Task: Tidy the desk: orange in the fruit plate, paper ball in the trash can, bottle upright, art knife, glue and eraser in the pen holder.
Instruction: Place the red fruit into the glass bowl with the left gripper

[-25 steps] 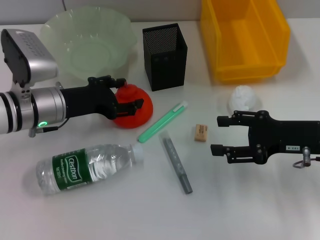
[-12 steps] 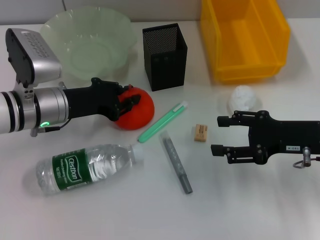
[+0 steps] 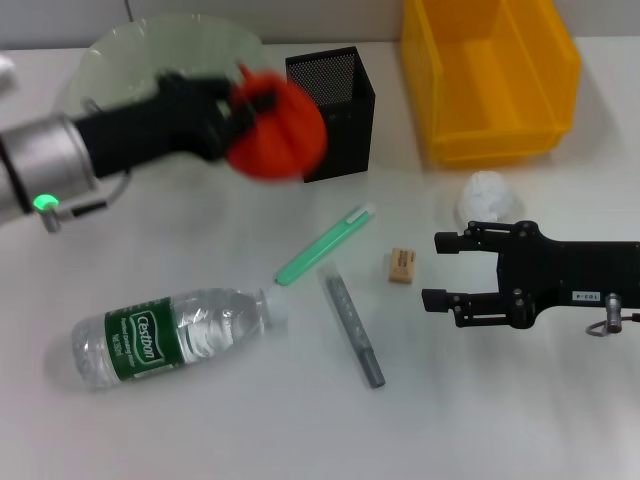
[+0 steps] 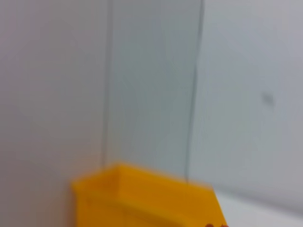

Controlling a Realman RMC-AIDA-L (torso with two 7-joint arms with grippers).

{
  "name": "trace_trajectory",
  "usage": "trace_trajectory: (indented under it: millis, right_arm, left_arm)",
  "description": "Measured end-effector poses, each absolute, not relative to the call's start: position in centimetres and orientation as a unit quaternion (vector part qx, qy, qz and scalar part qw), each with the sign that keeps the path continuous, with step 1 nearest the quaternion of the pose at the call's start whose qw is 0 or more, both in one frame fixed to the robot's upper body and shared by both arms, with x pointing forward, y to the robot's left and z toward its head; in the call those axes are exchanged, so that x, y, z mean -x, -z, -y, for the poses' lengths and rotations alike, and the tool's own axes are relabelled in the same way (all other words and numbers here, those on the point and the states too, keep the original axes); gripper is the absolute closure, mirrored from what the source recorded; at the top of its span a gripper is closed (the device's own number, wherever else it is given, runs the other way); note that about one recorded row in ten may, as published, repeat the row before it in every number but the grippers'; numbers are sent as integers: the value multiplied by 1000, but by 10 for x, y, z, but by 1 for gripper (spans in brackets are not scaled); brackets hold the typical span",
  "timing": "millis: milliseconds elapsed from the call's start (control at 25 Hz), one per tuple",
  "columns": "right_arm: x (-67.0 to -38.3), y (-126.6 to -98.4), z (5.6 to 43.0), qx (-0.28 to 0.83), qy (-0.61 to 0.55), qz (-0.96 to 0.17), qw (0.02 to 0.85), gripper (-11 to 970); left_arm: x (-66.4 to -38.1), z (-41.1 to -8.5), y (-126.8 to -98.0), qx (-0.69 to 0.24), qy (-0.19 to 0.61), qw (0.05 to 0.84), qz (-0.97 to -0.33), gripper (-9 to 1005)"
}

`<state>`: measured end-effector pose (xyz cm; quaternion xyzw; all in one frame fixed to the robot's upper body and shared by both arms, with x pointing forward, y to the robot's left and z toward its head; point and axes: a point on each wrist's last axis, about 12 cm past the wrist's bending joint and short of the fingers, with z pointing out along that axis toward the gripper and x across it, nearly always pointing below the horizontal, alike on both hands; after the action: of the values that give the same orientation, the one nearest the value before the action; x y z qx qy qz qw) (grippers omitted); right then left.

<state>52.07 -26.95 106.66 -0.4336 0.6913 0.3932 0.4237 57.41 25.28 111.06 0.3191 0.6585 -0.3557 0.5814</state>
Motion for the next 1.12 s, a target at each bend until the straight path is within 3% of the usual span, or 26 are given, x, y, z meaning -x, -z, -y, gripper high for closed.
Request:
trace_trajectory:
  millis: [200,280,760,840,1120]
  right_arm:
    - [-521,-1066,269,434,-394,-691,424,184]
    - [-520,-1066,267,434,-395,-690,423,184]
    - [-521,-1067,266,435,-396,-687,426,184]
    - [-521,-1067,265,436,-396,-687,425,183]
    - [-521,-1067,265,437,-396,-686,425,183]
  left_arm:
    - [-580,-268,-1116,-257,338,638,-643,854]
    - [-594,-276,-1112,-193,303,665,-654,870]
    - [-626,-267,-1091,-125,199,660,-713,926]
    - [-627,-267,-1090,-127,190,664,-712,777]
    - [-625,-269,-1090,-125,187,669,-709,610]
